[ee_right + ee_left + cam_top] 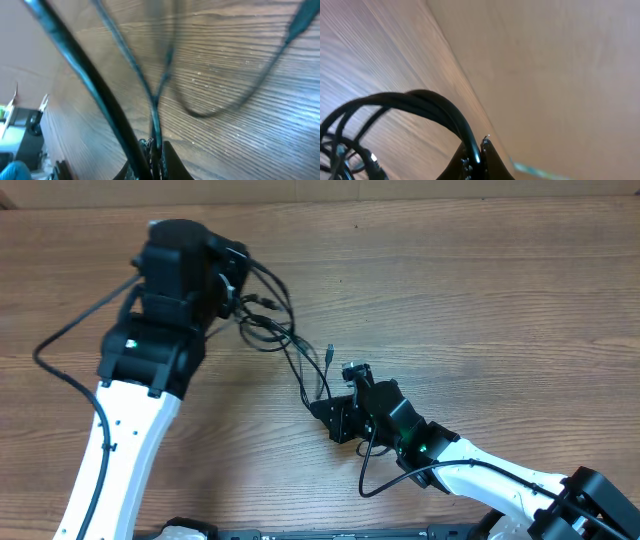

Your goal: Untangle cables

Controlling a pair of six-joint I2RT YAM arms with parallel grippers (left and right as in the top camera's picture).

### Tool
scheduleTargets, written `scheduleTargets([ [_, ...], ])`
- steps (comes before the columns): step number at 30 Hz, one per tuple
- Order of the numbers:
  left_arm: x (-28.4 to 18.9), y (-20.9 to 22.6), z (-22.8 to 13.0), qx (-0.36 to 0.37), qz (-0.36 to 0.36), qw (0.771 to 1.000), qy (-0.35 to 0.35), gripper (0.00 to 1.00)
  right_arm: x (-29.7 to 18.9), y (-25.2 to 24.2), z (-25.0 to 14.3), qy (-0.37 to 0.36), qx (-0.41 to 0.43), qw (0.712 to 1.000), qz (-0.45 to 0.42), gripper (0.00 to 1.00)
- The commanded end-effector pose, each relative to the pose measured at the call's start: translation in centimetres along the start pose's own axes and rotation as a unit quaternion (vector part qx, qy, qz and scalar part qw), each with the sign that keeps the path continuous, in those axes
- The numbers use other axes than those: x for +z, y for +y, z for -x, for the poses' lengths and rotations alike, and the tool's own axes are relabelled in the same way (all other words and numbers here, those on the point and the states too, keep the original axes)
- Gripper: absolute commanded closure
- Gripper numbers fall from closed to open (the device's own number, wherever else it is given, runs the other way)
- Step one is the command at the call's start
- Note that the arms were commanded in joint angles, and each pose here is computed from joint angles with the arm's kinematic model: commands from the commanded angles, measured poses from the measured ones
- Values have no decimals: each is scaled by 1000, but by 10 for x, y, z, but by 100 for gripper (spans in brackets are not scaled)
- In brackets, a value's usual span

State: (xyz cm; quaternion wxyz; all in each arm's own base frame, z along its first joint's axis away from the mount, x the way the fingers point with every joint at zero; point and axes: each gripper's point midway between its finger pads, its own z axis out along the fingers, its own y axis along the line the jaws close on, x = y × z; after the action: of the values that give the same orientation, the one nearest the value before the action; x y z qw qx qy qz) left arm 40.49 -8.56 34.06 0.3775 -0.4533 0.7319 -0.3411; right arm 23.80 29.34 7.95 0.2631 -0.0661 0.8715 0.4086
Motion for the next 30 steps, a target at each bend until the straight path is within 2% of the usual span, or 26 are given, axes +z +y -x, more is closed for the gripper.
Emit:
scheduleTargets([
  [1, -16, -4, 39, 34, -2, 997, -64, 96, -2, -7, 5, -17, 41, 999, -22, 94],
  [5, -12, 14, 48, 34, 31, 997, -68, 96, -3, -10, 7, -24, 49, 998, -32, 93],
  [10, 2, 37, 37, 42, 76, 995, -40, 96, -3, -11, 7, -24, 50, 998, -33, 92],
  [16, 25, 41, 32, 118, 83, 989, -17, 96, -3, -17, 9, -34, 68, 996, -48, 92],
  [19, 37, 44, 37, 147, 87, 985, -18, 96, -5, -30, 10, -42, 105, 991, -75, 92],
  [28, 50, 66, 67, 148, 118, 981, -36, 96, -18, -77, 13, -70, 237, 957, -153, 87],
  [30, 49, 68, 74, 156, 120, 980, -38, 96, -21, -85, 13, -77, 257, 949, -166, 83],
])
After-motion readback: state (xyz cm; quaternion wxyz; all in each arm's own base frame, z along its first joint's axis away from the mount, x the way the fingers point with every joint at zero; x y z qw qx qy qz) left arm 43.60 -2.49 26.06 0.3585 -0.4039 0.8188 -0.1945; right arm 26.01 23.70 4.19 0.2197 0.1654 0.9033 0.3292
